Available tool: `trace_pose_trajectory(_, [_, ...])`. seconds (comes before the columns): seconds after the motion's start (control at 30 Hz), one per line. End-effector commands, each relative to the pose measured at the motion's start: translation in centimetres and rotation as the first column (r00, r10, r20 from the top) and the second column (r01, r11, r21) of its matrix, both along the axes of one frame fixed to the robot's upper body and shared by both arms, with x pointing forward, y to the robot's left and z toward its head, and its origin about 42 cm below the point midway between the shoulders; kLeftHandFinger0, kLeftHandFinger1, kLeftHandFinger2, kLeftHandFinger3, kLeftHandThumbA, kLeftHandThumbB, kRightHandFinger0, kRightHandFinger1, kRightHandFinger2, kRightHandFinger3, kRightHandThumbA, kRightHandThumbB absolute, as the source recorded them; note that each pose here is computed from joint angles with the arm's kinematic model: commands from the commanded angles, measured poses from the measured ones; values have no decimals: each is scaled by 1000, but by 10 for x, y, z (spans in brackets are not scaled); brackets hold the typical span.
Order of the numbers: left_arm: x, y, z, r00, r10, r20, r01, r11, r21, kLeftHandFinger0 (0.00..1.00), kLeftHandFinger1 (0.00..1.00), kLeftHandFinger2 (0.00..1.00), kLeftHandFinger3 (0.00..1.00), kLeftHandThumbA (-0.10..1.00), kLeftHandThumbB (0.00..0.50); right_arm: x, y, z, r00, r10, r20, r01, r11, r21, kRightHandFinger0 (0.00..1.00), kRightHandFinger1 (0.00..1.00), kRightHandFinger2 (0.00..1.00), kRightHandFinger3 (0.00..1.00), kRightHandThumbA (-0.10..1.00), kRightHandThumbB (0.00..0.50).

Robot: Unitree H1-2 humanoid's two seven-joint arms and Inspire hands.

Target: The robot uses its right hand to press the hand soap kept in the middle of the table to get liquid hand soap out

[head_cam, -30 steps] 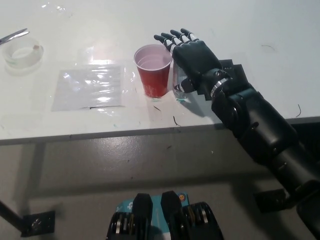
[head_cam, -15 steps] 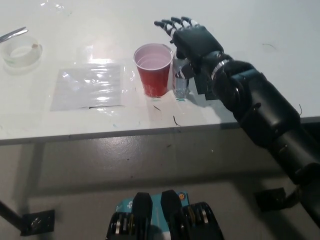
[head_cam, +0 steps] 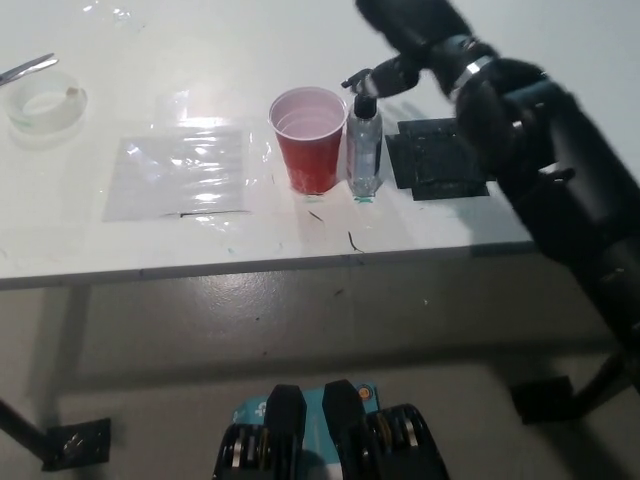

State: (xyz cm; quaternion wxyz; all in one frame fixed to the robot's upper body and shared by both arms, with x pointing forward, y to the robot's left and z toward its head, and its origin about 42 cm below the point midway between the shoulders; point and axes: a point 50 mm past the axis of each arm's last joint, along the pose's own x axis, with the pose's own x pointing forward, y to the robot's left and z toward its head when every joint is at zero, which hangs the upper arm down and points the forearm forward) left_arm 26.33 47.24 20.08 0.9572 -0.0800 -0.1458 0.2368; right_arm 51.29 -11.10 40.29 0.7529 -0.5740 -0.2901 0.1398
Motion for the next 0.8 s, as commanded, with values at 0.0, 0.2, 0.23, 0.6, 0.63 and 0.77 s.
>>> trace_pose_trajectory(0.0, [-4,6,15,999,-2,47,-1,999,48,338,479,621,856,1000,120,-11,-29,41,999,-45,-16,46,998,44,1000,1000,1000,1000,1000,377])
trace_pose_trajectory(0.2, [-7,7,15,999,15,41,-16,999,47,346,478,603,858,1000,115,-35,-70,50,997,-70,-44,75,989,130,1000,1000,1000,1000,1000,313])
trace_pose_trajectory(0.23, [-7,8,14,999,15,44,-17,999,45,339,475,602,855,1000,103,-40,-77,49,995,-79,-68,89,983,159,1000,1000,1000,1000,1000,325])
trace_pose_trajectory(0.6, [-6,9,14,999,24,39,-26,999,41,339,479,597,834,1000,98,-84,-152,-7,976,-88,-198,169,881,441,1000,1000,1000,1000,1000,262])
trace_pose_trajectory(0.63, [-5,10,13,999,24,35,-26,999,47,345,484,597,839,1000,105,-89,-167,-23,973,-114,-202,199,858,473,1000,1000,1000,1000,1000,251])
trace_pose_trajectory(0.77, [-4,10,12,999,30,45,-32,999,44,303,468,579,830,1000,106,-94,-189,-50,955,-141,-261,264,808,527,1000,1000,1000,1000,1000,196])
